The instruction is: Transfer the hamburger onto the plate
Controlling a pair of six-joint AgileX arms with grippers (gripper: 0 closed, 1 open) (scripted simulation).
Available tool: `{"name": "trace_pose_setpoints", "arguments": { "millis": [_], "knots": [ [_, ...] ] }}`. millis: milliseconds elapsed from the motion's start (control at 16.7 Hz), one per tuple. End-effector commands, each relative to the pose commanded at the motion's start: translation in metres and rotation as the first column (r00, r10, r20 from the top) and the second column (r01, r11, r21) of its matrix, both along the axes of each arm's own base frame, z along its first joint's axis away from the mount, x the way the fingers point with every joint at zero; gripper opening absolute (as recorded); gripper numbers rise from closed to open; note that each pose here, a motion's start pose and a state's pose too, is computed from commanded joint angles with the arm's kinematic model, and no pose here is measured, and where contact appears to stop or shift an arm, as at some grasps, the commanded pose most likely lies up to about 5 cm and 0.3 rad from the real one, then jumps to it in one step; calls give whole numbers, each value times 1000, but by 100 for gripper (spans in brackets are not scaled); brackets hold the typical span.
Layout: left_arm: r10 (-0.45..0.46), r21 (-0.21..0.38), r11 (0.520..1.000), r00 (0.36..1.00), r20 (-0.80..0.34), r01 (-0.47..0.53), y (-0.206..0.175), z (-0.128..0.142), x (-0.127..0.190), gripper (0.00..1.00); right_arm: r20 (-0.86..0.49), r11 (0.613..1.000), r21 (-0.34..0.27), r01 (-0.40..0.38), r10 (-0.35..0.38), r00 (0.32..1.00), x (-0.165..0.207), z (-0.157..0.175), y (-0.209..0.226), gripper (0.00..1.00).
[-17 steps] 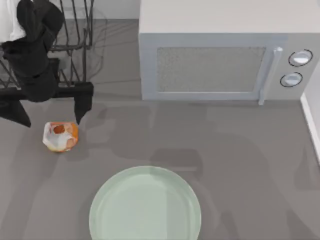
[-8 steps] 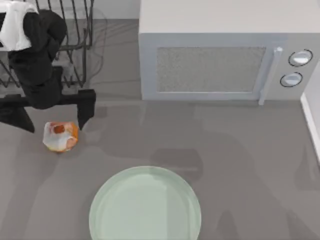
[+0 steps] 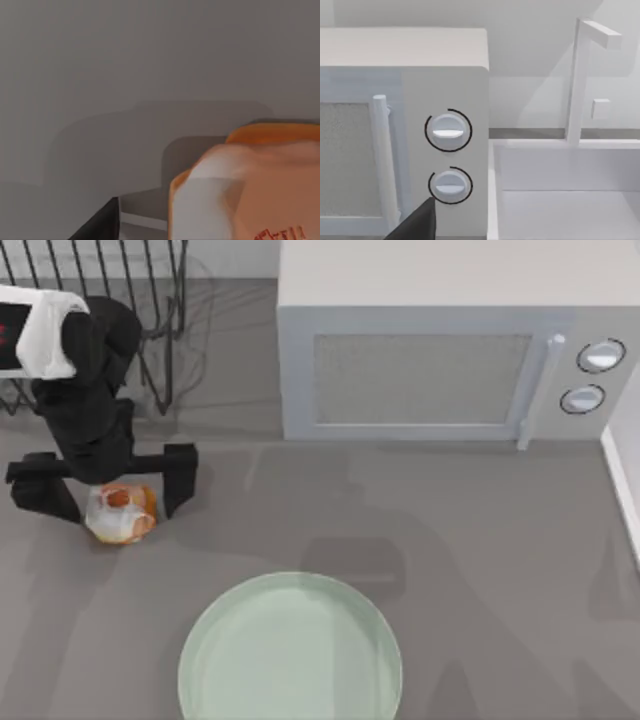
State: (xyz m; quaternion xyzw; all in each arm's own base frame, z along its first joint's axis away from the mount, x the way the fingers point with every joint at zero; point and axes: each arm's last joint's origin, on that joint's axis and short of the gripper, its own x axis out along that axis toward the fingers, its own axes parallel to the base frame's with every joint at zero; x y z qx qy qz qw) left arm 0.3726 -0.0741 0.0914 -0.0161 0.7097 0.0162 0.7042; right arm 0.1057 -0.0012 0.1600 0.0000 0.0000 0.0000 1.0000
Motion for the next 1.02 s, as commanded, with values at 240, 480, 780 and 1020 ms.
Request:
{"name": "trace_pose_setpoints", "arguments": {
  "millis": [240, 480, 780, 1020],
  "knots": [
    [0, 0, 1000, 1000, 0, 0, 0, 0, 0, 85, 0, 1000, 0, 0, 0, 1000, 0, 0, 0, 100],
    [0, 0, 1000, 1000, 0, 0, 0, 0, 0, 55, 0, 1000, 0, 0, 0, 1000, 0, 0, 0, 100],
    [0, 0, 1000, 1000, 0, 0, 0, 0, 0, 17, 0, 1000, 0, 0, 0, 1000, 0, 0, 0, 100],
    [0, 0, 1000, 1000, 0, 0, 0, 0, 0, 0, 0, 1000, 0, 0, 0, 1000, 0, 0, 0, 100]
  ]
}}
